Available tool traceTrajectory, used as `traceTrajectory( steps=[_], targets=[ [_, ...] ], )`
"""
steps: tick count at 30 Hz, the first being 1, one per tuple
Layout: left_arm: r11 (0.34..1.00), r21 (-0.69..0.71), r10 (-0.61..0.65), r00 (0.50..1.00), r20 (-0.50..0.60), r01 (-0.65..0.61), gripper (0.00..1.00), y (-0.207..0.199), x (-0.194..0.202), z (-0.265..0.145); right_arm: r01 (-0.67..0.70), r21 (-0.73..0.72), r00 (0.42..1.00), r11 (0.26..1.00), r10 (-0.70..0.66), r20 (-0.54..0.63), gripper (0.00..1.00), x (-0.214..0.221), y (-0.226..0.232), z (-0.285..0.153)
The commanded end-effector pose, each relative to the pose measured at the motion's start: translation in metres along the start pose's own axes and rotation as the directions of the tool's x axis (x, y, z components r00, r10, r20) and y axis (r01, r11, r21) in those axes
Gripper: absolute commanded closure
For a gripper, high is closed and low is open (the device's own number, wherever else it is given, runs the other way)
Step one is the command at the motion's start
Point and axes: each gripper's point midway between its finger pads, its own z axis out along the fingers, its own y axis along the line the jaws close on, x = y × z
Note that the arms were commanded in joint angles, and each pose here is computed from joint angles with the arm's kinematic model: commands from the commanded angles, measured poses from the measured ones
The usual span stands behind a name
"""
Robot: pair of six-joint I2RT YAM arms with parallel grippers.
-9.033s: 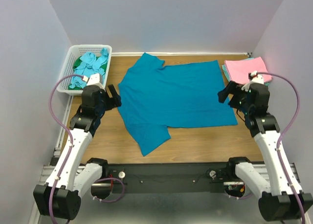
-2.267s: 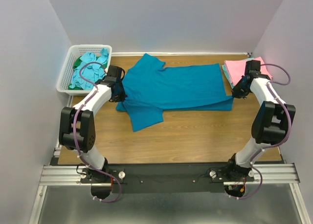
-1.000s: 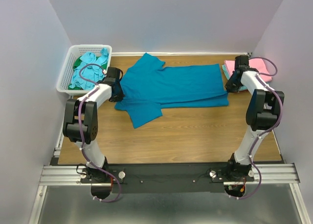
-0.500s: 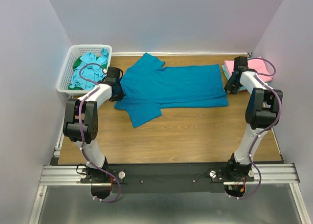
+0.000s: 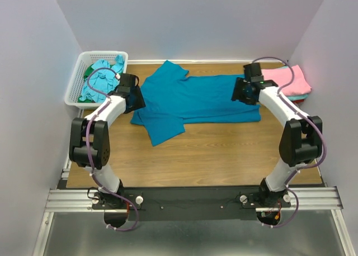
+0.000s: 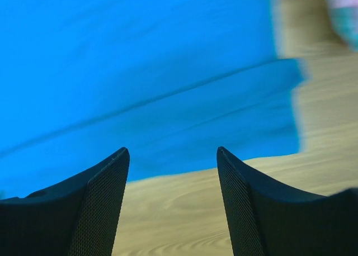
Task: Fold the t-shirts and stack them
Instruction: Fold the tshirt
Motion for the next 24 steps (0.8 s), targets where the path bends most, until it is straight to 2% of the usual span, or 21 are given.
traceTrajectory(
  steps=[1,4,7,10,14,22,24],
  targets=[
    [1.000,0.025,-0.020,0.988,0.151,0.016,0.31,-0.005,-0.037,-0.045,0.195,-0.173,0.981,0.966,-0.196,0.011,0.31,0.036,0.073,-0.023],
    [0.999,0.033,-0.028,0.982,0.185,0.022,0.29,-0.002,-0.034,-0.064,0.312,-0.330,0.949,0.891,-0.312,0.054,0.34,0.070,0.141,-0.043],
    [0.998,0.063,-0.036,0.961,0.275,0.019,0.29,0.004,-0.034,-0.102,0.469,-0.439,0.875,0.766,-0.471,0.113,0.37,0.121,0.209,-0.060],
    [0.998,0.060,-0.032,0.954,0.297,0.014,0.28,0.015,-0.020,-0.116,0.537,-0.475,0.827,0.697,-0.545,0.136,0.38,0.149,0.241,-0.060],
    [0.997,0.071,-0.053,0.923,0.380,0.028,0.28,0.030,-0.011,-0.151,0.634,-0.517,0.742,0.575,-0.641,0.198,0.39,0.189,0.295,-0.068],
    [0.983,0.171,-0.133,0.884,0.448,0.061,0.29,0.035,0.013,-0.170,0.717,-0.560,0.623,0.415,-0.741,0.250,0.40,0.256,0.350,-0.066],
    [0.982,0.179,-0.135,0.887,0.442,0.060,0.29,0.035,0.016,-0.167,0.725,-0.559,0.611,0.403,-0.751,0.251,0.40,0.264,0.353,-0.065]
  ],
)
